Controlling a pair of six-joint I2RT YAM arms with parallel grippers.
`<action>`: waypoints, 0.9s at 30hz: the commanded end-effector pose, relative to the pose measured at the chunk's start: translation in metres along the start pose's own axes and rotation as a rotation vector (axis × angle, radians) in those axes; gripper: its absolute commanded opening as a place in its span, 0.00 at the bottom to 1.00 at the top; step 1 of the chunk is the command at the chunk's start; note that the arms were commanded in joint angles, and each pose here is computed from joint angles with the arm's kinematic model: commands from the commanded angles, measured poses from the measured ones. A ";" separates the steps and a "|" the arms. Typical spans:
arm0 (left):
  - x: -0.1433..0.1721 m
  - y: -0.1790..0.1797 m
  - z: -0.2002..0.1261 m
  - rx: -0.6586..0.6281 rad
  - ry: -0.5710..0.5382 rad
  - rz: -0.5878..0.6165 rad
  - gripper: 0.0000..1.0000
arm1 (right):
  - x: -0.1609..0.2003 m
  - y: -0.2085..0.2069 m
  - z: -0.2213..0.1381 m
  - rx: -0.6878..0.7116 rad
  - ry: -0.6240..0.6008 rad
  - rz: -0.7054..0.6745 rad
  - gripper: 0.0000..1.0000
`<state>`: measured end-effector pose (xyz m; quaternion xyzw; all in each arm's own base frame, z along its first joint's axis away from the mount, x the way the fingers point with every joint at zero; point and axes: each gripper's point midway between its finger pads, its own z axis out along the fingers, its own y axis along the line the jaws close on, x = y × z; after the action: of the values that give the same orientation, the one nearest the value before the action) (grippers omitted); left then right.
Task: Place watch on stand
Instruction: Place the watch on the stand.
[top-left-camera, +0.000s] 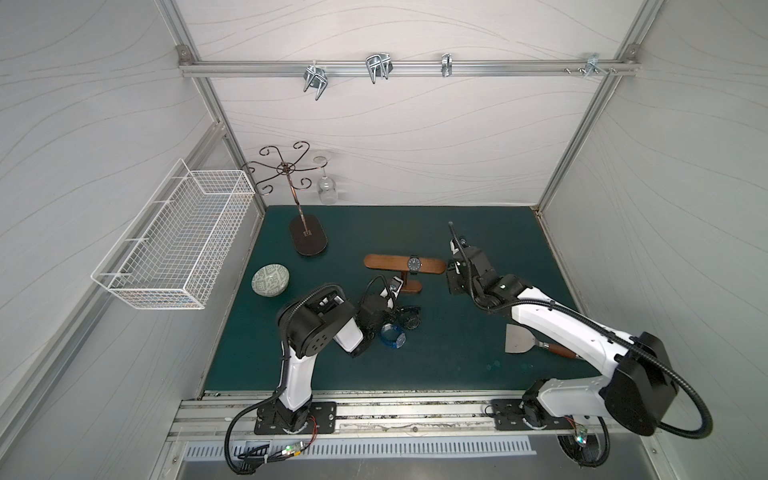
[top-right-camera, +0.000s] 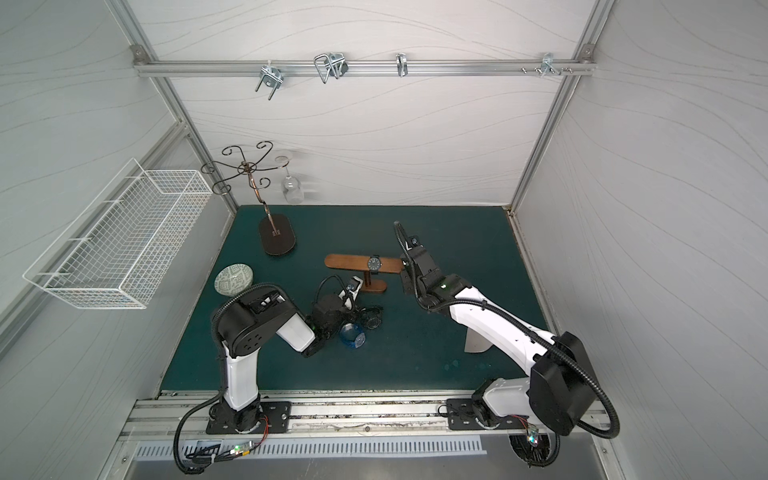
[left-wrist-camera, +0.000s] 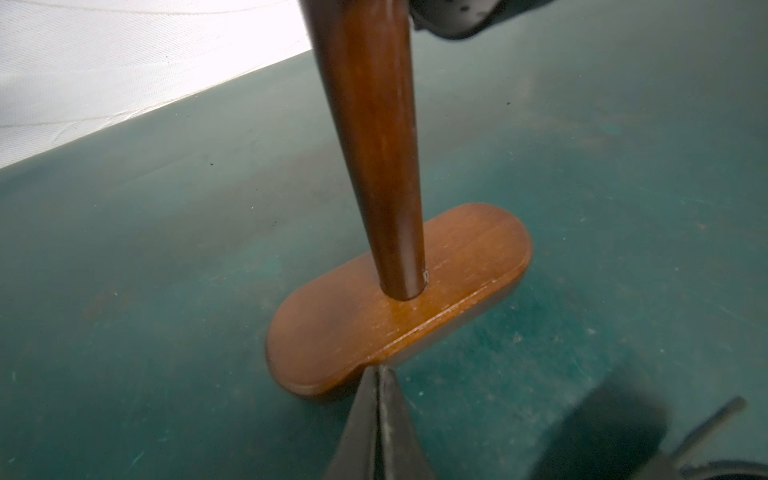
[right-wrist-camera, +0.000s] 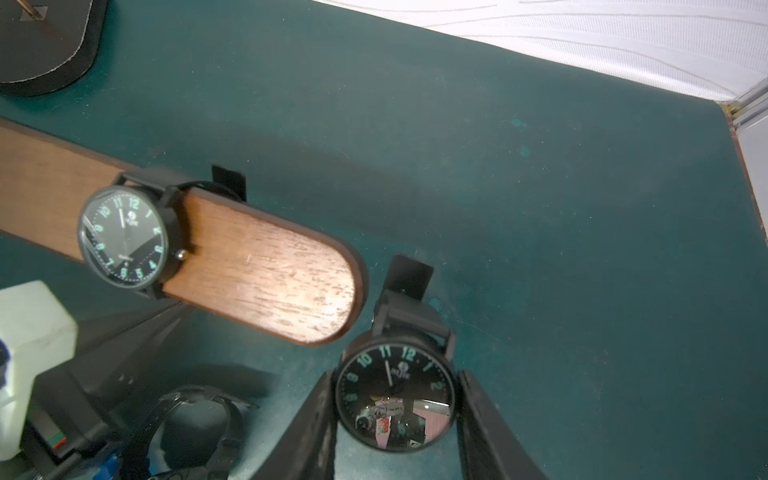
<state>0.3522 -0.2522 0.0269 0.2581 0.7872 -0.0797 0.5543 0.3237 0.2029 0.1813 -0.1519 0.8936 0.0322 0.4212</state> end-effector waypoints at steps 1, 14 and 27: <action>-0.006 0.000 -0.002 0.001 -0.019 0.004 0.07 | -0.018 -0.001 0.000 0.010 -0.049 -0.010 0.33; -0.009 0.000 -0.003 0.002 -0.028 0.002 0.07 | -0.024 0.001 0.003 0.011 -0.059 -0.014 0.33; -0.009 0.000 -0.003 0.001 -0.030 0.002 0.07 | -0.023 0.005 0.006 -0.010 -0.047 -0.010 0.32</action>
<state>0.3522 -0.2522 0.0270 0.2583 0.7875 -0.0795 0.5539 0.3331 0.2111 0.1823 -0.1578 0.8899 0.0318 0.4268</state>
